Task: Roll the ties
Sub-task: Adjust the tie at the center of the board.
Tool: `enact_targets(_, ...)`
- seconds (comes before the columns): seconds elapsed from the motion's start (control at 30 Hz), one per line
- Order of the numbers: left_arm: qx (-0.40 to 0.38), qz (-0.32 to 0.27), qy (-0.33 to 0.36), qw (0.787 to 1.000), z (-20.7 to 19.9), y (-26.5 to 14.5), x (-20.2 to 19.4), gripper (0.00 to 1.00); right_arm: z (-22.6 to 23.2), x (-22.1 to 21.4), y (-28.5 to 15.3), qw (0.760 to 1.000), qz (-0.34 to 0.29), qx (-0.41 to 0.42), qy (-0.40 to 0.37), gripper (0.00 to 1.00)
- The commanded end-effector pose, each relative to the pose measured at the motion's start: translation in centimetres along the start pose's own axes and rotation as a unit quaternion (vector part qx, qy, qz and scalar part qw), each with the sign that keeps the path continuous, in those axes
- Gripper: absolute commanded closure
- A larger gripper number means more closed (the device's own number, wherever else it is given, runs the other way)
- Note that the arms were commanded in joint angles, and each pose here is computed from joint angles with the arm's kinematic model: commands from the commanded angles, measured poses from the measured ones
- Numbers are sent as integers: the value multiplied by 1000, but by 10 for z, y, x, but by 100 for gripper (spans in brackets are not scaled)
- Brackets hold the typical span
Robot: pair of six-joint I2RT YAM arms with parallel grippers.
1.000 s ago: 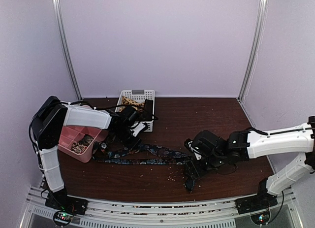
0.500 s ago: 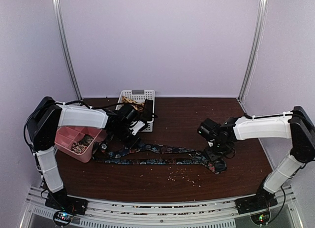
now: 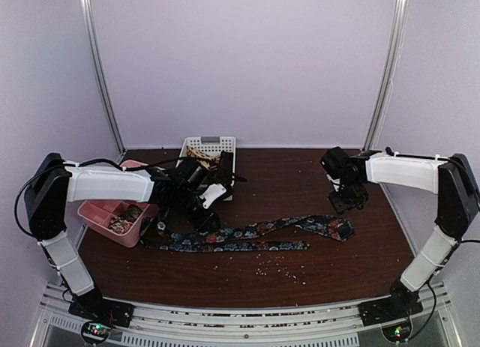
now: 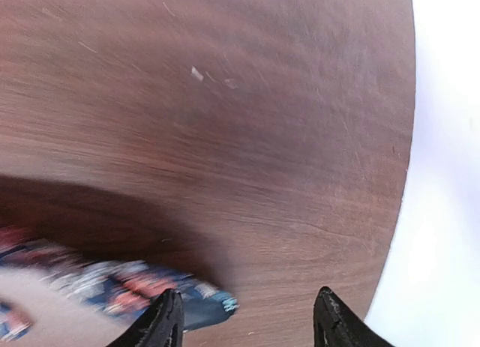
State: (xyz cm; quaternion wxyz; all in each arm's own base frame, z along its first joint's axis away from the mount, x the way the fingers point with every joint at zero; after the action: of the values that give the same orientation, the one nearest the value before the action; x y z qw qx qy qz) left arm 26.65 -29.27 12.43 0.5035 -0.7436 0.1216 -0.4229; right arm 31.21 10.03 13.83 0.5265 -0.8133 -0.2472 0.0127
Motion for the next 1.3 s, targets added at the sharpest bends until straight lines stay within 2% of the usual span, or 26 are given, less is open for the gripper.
enact_targets(0.0, 3, -66, 79, 995, -5, -25, 13, 56, 7, 3, -45, 989, -87, 115, 16, 42)
enact_targets(0.13, -29, -72, 143, 987, -17, -30, -3, 55, 34, -4, -69, 957, -143, 251, 26, 44)
enact_targets(0.27, 17, -61, 205, 977, -21, -23, -18, 55, 52, -7, -65, 946, -138, 292, 35, 47)
enact_targets(0.47, 39, -39, 232, 971, -18, -2, -24, 59, 67, -3, -32, 954, -98, 280, 38, 53)
enact_targets(0.63, 33, 18, 244, 969, -14, 28, -25, 65, 71, 9, -13, 964, -73, 252, 39, 54)
enact_targets(0.87, 38, 52, 232, 971, -5, 49, -26, 63, 71, 15, 10, 975, -40, 218, 22, 53)
enact_targets(1.13, -16, 92, 179, 979, 4, 58, -38, 56, 69, 5, 30, 969, 10, 245, 25, 54)
enact_targets(1.2, -33, 102, 171, 979, 3, 59, -38, 57, 67, 4, 28, 970, 23, 243, 13, 54)
enact_targets(1.27, -58, 116, 168, 977, -1, 59, -40, 62, 62, -1, 26, 972, 37, 231, -2, 55)
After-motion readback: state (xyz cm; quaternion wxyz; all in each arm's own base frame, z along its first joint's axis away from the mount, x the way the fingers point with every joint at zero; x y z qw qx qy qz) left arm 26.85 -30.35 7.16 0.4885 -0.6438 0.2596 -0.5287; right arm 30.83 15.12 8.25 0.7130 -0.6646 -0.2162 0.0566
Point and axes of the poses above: each gripper's point midway between its finger pads, its own y axis out along the fingers, its own z axis along the line the jaws close on, x = y × z, the point moved 6 cm from there along -y, back along the fingers, and after that the axes turned 7 degrees about -y, right-handed, at the moved point
